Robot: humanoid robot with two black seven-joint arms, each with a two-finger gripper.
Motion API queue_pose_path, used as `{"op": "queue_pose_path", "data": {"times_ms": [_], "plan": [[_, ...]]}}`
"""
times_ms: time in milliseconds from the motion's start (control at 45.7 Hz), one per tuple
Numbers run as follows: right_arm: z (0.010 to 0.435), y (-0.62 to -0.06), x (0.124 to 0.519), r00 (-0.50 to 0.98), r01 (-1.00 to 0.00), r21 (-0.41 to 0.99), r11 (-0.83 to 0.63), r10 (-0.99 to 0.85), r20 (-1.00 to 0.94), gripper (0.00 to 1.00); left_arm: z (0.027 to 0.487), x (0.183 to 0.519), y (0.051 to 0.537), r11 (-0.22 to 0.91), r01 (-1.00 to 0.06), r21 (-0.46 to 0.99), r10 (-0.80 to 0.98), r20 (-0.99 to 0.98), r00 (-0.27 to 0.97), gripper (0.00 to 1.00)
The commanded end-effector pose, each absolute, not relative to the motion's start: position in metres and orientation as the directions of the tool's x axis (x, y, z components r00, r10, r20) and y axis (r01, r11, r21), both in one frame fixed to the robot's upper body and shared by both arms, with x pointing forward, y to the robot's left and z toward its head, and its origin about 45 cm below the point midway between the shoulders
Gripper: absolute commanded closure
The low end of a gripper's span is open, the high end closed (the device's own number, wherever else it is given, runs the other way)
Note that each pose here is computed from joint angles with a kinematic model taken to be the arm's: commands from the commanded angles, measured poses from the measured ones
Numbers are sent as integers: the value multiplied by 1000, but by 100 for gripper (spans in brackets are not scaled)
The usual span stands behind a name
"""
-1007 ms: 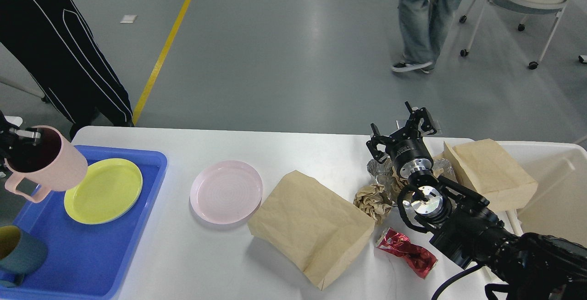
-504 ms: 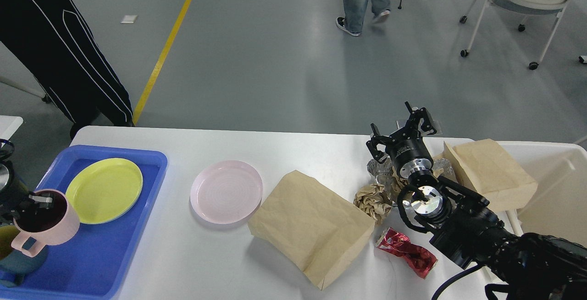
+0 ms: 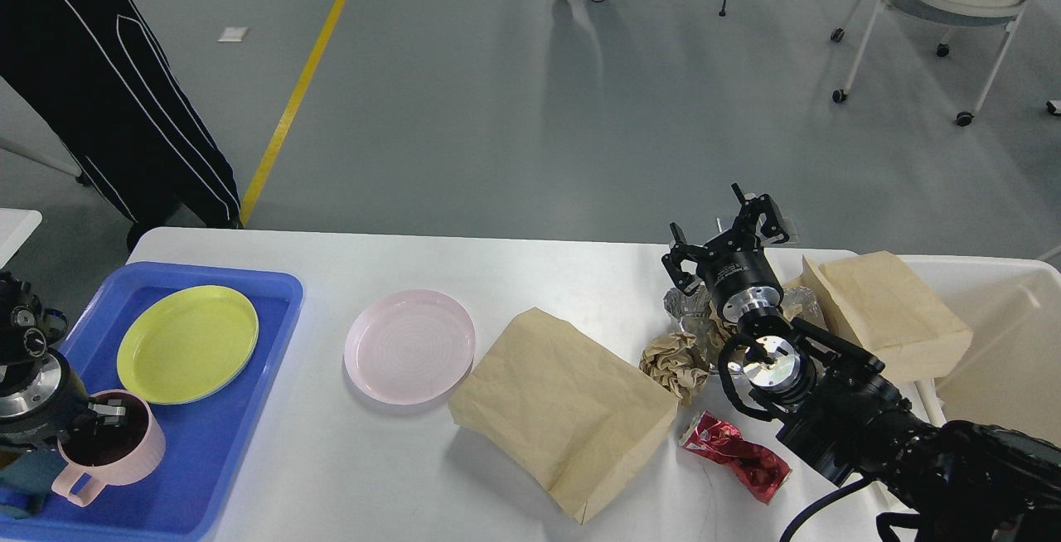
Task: Tidy desktop
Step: 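Lift the pink mug and set it down inside the blue tray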
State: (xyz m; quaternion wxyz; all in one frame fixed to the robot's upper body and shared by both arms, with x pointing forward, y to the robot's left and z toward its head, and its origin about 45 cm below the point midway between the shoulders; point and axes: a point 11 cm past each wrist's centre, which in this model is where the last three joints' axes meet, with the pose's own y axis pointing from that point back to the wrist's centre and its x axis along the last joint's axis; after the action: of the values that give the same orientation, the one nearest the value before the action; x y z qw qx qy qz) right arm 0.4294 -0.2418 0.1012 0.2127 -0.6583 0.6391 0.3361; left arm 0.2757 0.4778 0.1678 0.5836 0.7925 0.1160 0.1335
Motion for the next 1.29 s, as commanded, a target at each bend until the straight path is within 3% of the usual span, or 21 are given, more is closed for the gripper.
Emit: {"op": "queue_pose_path", "data": {"times_ms": [0,329,394,438,591,745,942,1270], "plan": [[101,-242,429,-43,-984,149,-92,-698,-714,0,165,274,479,-296,31,955,342,76,937,95],[101,-242,429,-43,-984,150,-92,-698,-714,0,143,268,474,-314,0,949,341,113,933,38],[101,-242,429,-44,-984,150,-91,-699,-714,0,142,266,474,-315,7,949,342,107,933,20],[101,-242,429,-43,-984,149,-92,-698,-714,0,142,265,474,-313,13,950,342,100,935,13],[101,-242,429,-43,-984,149,-92,-698,-714,0,146,266,477,-313,11,950,350,105,931,4],[101,-242,429,-42,-984,149,-93,-699,-714,0,151,271,476,-310,-1,951,351,115,929,3],[101,-242,429,-44,-985,150,-91,-699,-714,0,172,274,468,-239,105,965,335,-19,942,3],[101,-242,429,-44,-984,150,-91,-699,-714,0,201,287,457,-144,122,982,331,-69,941,3]]}}
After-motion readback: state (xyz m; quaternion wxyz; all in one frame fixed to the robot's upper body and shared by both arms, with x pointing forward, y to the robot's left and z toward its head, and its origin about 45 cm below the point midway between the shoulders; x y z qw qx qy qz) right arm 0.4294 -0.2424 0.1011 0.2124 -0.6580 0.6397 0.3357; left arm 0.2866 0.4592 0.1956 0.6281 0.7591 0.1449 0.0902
